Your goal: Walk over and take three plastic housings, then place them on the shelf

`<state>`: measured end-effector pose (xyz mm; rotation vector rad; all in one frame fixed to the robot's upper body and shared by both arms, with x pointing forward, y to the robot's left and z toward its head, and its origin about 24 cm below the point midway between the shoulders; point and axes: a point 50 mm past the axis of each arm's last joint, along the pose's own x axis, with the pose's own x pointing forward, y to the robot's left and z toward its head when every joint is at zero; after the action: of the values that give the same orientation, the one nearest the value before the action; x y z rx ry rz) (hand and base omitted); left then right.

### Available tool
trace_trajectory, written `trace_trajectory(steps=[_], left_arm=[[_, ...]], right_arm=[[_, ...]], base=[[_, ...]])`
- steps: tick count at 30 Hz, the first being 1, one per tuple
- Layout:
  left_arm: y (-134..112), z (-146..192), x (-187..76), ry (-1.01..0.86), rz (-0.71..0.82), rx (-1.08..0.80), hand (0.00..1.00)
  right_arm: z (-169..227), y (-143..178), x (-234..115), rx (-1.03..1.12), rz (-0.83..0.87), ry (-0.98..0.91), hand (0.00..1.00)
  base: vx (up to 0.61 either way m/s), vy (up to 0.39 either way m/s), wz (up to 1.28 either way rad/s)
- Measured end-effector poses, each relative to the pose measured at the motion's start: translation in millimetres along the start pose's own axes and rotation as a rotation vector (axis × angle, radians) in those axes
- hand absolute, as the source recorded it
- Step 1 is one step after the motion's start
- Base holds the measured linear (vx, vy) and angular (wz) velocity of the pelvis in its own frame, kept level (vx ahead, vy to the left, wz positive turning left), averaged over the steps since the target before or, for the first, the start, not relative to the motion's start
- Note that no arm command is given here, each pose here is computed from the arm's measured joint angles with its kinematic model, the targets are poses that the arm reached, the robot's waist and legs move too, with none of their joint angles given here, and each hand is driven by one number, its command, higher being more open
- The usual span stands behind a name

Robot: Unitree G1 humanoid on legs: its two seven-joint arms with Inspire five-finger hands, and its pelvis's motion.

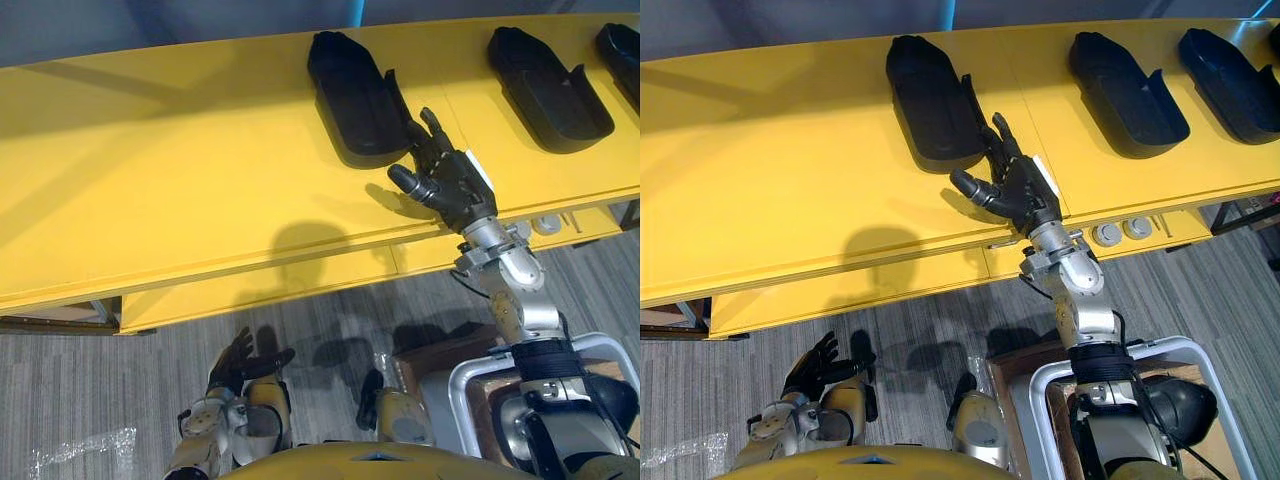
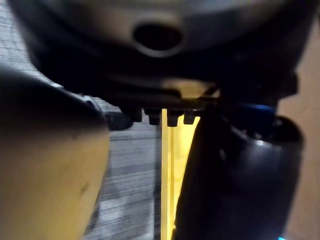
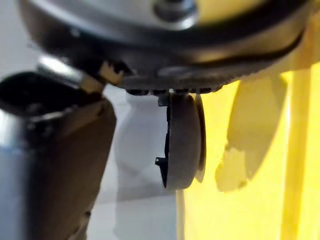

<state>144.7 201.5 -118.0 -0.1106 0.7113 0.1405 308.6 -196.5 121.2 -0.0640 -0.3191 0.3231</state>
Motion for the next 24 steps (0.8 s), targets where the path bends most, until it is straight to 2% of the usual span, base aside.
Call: trace_trajectory(steps=[2,4,6,7,11,13,16,20,24], left_arm=[[0,0,0,-0.001,0.000,0.000,1.00],[0,1,0,-0.005,0.001,0.000,1.00],[0,1,0,-0.010,0.001,0.000,1.00],[0,1,0,-0.012,0.002,0.000,1.00],[5,1,-1,-0.014,0.012,0.005,1.00],[7,2,-1,-0.014,0.018,0.006,1.00],[8,2,-1,-0.015,0.021,0.008,1.00],[13,2,-1,-0.022,0.040,0.000,1.00],[17,2,-2,-0.019,0.045,0.008,1.00]], right_arm=[[2,3,1,-0.097,-0.027,-0.022,1.00],[9,7,2,-0.306,-0.066,-0.049,1.00],[18,8,4,-0.428,-0.088,-0.084,1.00],[36,10,5,-0.557,-0.089,-0.159,1.00],[78,12,10,-0.762,-0.052,-0.329,1.00],[102,12,14,-0.827,-0.039,-0.425,1.00],[114,10,18,-0.876,-0.027,-0.455,1.00],[114,16,22,-0.932,0.076,-0.429,1.00],[109,25,29,-1.005,0.251,-0.347,1.00]], base=[[0.00,0.000,0.00],[0.00,0.000,0.00],[0.00,0.000,0.00],[0.00,0.000,0.00],[0.01,-0.006,0.02],[0.00,0.000,0.00],[0.01,-0.002,0.02],[0.01,-0.006,0.02],[0.01,-0.009,0.04]])
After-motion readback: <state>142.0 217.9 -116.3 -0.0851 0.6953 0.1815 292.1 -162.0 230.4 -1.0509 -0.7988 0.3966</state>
